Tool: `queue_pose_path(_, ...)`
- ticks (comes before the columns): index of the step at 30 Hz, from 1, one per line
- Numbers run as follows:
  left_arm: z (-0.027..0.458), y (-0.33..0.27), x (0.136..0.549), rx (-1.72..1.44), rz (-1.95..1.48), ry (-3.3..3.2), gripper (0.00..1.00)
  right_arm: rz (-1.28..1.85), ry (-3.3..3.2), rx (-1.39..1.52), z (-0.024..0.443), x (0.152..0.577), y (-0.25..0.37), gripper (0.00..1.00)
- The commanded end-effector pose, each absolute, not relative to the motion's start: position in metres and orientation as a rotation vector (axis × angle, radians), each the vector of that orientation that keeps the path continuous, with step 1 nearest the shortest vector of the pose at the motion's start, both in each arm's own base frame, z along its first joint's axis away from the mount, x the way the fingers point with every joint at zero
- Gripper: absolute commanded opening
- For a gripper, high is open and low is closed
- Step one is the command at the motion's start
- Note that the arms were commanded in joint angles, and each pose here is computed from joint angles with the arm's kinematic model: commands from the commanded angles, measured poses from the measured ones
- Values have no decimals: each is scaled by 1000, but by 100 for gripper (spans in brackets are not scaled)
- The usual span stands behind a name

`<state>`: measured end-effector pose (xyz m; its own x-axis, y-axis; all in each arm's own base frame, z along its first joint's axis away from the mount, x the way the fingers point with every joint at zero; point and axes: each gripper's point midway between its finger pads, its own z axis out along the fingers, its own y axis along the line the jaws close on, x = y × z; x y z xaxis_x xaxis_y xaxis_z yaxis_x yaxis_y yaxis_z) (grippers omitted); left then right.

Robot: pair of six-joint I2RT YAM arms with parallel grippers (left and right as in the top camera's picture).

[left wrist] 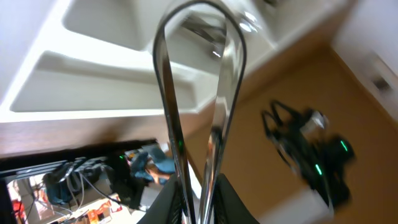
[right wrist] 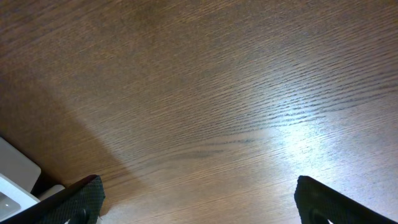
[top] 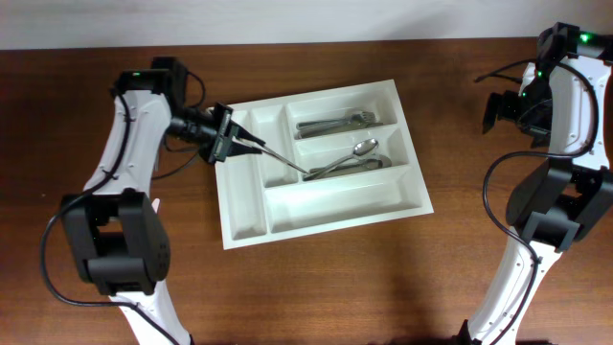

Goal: Pack container
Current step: 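Lift the tongs with the left gripper and carry them over the tray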

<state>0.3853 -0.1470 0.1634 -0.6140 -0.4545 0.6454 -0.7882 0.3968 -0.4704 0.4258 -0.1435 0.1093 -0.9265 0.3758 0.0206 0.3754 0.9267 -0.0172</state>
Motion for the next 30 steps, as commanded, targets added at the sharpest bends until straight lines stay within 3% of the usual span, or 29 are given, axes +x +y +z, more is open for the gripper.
queue_pose_path(1,143,-150,380,1243,832,-2263,2,8,-3067,-580,110,426,-140,99)
queue_pose_path(19,120,-256,353,1703,466,-2100,3,8,-3067,-580,110,426,-140,99)
queue_pose_path(24,117,-278,361,1834,496,-2096,14,8,-3067,-580,110,426,-140,99)
queue_pose_path(25,116,-280,366,1847,514,-2136,6,8,-3067,-580,110,426,-140,99)
queue_pose_path(30,112,-285,369,1876,514,-2241,2,8,-3067,-580,110,426,-140,99)
